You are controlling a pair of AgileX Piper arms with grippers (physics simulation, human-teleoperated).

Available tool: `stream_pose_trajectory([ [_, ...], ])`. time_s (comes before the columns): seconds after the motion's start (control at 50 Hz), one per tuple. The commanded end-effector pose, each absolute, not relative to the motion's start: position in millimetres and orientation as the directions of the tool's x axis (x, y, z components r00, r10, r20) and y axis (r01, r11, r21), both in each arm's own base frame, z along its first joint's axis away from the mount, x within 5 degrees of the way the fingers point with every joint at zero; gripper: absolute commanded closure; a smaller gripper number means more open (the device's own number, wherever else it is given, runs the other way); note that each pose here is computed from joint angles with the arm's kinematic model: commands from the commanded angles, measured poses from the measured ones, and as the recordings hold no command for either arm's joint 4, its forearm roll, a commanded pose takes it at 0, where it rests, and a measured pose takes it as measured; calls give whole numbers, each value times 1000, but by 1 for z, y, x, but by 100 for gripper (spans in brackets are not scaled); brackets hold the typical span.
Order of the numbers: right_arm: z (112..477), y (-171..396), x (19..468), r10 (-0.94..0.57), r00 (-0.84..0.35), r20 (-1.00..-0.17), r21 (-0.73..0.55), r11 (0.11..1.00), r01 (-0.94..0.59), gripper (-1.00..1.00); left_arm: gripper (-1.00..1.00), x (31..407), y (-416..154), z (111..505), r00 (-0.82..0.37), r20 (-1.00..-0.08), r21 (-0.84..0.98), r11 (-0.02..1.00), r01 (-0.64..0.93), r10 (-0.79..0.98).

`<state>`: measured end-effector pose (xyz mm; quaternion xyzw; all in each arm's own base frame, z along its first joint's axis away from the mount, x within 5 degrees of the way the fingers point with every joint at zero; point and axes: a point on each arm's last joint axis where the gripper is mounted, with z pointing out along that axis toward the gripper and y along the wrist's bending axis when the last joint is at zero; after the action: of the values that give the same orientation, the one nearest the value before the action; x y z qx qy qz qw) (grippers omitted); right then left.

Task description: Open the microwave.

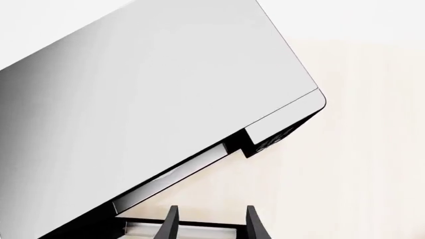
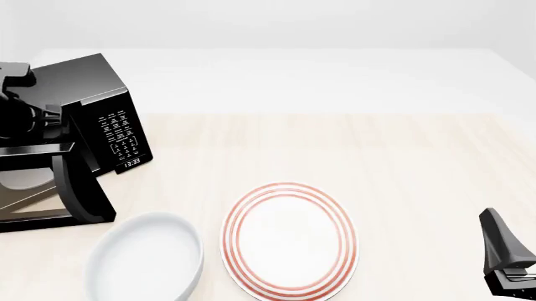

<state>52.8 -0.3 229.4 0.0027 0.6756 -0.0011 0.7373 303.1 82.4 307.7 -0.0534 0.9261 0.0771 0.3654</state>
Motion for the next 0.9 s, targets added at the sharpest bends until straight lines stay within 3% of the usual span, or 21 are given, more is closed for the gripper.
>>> stream_pose_trajectory([
  [0.02, 229, 0, 53, 2, 87, -996, 2, 1000, 5, -100, -100, 304, 87, 299, -733, -679, 103, 981, -167, -54],
  [0.9, 214, -1, 56, 5, 88, -996, 6, 1000, 15, -100, -100, 292, 89, 278, -749, -658, 96, 978, -185, -77],
])
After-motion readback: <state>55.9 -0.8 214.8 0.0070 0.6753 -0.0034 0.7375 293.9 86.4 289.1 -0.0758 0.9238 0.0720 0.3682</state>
